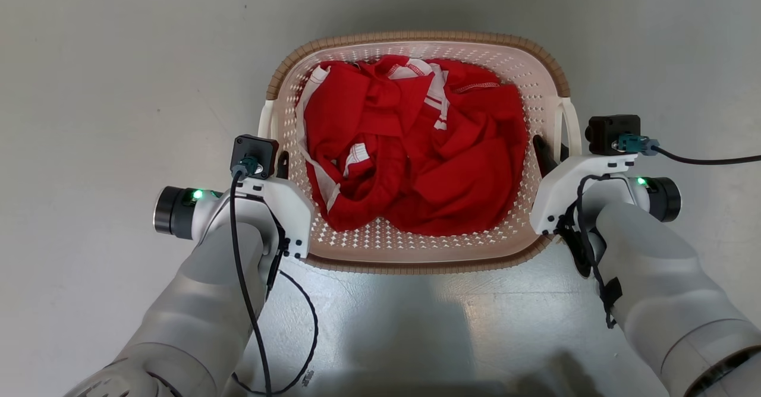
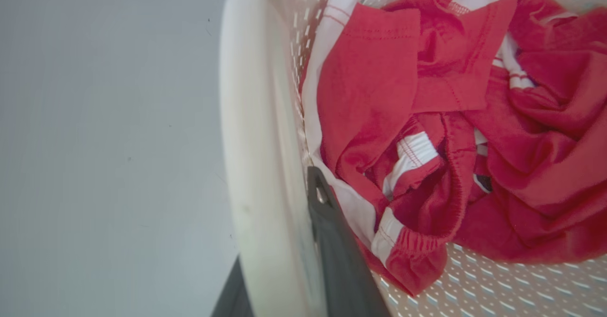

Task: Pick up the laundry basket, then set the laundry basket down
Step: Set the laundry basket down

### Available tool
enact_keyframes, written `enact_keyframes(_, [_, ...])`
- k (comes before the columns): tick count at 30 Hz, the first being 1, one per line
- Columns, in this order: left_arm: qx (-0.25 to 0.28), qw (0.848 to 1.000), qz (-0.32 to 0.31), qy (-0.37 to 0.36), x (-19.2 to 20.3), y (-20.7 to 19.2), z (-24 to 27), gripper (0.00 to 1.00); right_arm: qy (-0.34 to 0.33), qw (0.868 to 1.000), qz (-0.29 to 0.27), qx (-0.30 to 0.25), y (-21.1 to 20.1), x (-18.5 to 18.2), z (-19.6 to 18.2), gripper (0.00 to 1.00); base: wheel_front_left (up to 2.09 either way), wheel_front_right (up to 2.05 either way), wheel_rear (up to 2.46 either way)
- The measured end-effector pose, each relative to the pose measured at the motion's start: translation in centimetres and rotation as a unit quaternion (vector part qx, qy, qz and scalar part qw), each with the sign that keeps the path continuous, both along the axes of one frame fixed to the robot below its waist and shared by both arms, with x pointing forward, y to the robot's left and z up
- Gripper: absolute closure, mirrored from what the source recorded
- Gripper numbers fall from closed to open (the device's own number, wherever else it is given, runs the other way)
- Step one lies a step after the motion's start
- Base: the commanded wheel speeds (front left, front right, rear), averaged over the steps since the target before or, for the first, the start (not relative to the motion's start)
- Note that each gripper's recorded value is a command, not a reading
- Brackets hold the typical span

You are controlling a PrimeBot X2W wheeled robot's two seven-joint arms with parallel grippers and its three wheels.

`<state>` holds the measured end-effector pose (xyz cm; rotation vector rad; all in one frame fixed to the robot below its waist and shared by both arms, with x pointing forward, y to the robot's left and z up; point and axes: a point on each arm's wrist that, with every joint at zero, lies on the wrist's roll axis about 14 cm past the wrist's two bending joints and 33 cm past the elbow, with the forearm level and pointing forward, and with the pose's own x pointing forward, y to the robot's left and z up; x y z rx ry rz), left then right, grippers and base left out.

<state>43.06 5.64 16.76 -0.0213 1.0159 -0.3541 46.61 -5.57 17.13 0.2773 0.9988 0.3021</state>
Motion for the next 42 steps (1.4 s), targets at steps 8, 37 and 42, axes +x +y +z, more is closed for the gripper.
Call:
enact_keyframes(8, [-0.002, 1.0, -0.006, -0.003, 0.3, -0.3, -0.7, 1.0, 0.006, 1.0, -0.007, -0.007, -0.6, -0.1, -1.1, 1.0, 0.0, 0.0, 0.0])
enact_keyframes(37, [-0.003, 1.0, -0.01, 0.009, -0.2, -0.1, -2.4, 0.73, 0.012, 1.0, -0.008, -0.01, -0.5, 0.1, -3.1, 1.0, 0.0, 0.0, 0.0])
enact_keyframes(42, [0.012, 1.0, -0.016, 0.01, -0.3, 1.3, -2.8, 0.0, 0.013, 1.0, -0.003, -0.028, -1.9, 0.1, -3.5, 0.0, 0.0, 0.0, 0.0])
